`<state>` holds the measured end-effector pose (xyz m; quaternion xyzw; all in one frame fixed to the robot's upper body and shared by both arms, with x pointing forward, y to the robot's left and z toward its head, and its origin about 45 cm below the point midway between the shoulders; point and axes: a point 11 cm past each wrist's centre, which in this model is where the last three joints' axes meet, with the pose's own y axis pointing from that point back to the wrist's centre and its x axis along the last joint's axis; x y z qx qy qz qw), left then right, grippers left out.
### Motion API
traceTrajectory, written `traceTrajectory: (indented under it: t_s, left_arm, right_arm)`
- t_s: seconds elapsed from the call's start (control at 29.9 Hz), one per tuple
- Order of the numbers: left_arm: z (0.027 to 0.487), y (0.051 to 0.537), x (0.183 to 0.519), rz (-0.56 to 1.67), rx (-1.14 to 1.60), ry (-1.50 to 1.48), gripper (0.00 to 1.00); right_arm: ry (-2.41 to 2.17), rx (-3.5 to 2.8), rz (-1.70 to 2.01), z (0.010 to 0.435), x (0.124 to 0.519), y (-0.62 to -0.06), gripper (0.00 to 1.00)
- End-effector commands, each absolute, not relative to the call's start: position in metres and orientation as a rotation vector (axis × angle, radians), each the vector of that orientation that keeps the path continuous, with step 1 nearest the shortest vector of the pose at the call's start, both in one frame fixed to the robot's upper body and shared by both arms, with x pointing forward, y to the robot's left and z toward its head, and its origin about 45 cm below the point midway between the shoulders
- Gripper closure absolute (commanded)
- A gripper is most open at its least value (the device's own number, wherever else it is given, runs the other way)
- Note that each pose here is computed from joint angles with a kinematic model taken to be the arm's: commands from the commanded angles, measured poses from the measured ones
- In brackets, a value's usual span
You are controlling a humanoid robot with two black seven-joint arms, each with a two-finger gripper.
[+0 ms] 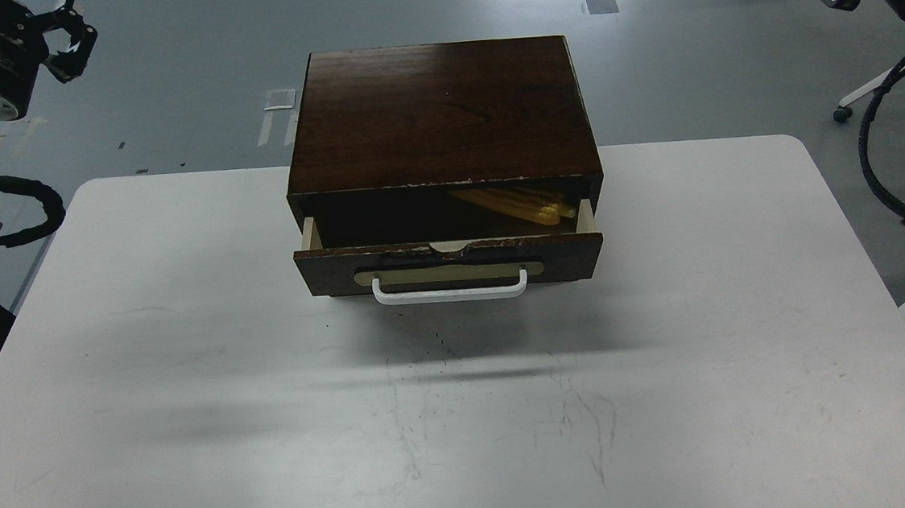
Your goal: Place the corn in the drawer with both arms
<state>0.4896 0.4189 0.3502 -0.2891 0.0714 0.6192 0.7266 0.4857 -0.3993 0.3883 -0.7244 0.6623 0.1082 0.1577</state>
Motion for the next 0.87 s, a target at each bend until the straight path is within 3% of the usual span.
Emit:
traceTrajectory:
  t_s: [0.0, 0.4, 0.84]
  left_arm:
    - [0.331, 0.406, 0.494, 1.361, -0.6, 0.222, 0.02]
    - [0.299, 0.416, 0.489, 1.43, -0.594, 0.294, 0.02]
    - [0.287, 0.415, 0.491, 1.445, -0.542, 0.341, 0.02]
  right_arm:
    - [1.877, -1.902, 0.456, 0.367, 0.485, -0.422, 0.0]
    - [1.733, -1.609, 0.668, 0.307, 0.478, -0.451, 0.0]
    - [1.646, -1.664, 0.638, 0.296, 0.473, -0.45, 0.0]
